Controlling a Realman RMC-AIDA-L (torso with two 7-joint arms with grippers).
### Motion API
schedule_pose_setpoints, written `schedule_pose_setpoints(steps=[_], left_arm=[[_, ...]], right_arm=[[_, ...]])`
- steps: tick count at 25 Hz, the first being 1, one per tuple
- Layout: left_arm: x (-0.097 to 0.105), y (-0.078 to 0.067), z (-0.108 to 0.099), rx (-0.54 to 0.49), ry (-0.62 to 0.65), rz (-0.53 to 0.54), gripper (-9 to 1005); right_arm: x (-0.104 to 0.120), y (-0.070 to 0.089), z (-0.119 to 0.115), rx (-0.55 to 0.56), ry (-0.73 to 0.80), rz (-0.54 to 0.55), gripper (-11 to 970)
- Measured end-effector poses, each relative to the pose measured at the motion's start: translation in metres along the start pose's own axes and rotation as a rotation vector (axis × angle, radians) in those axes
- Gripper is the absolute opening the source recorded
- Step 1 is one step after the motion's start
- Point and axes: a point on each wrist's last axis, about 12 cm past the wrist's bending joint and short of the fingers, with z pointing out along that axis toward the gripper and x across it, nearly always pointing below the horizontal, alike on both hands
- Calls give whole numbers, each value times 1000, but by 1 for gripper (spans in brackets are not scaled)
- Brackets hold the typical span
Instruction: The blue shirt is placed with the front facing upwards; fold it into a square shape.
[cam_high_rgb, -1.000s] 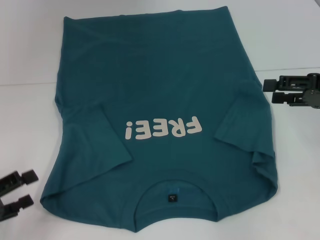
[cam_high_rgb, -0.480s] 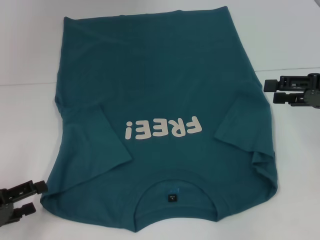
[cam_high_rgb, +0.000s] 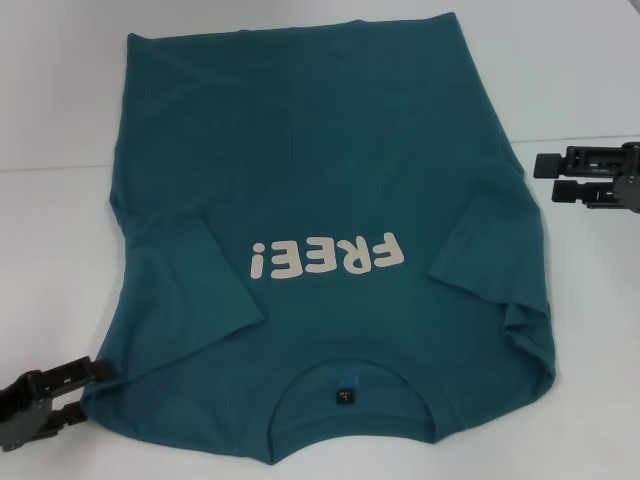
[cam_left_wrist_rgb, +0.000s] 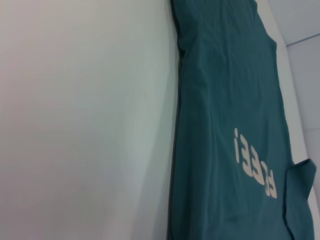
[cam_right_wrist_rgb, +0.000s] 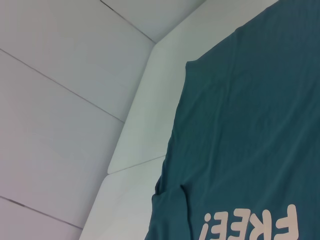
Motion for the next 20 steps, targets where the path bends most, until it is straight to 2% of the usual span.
schedule_pose_setpoints(steps=[8, 18, 20], left_arm=[[-4, -7, 15, 5, 23, 6, 891], [-8, -13, 17, 18, 27, -9, 890], [-8, -13, 17, 19, 28, -8, 832]], right_arm=[[0, -1, -1, 5, -11, 4, 775], [1, -4, -7, -1, -38, 16, 776], [1, -4, -9, -1, -43, 18, 776]])
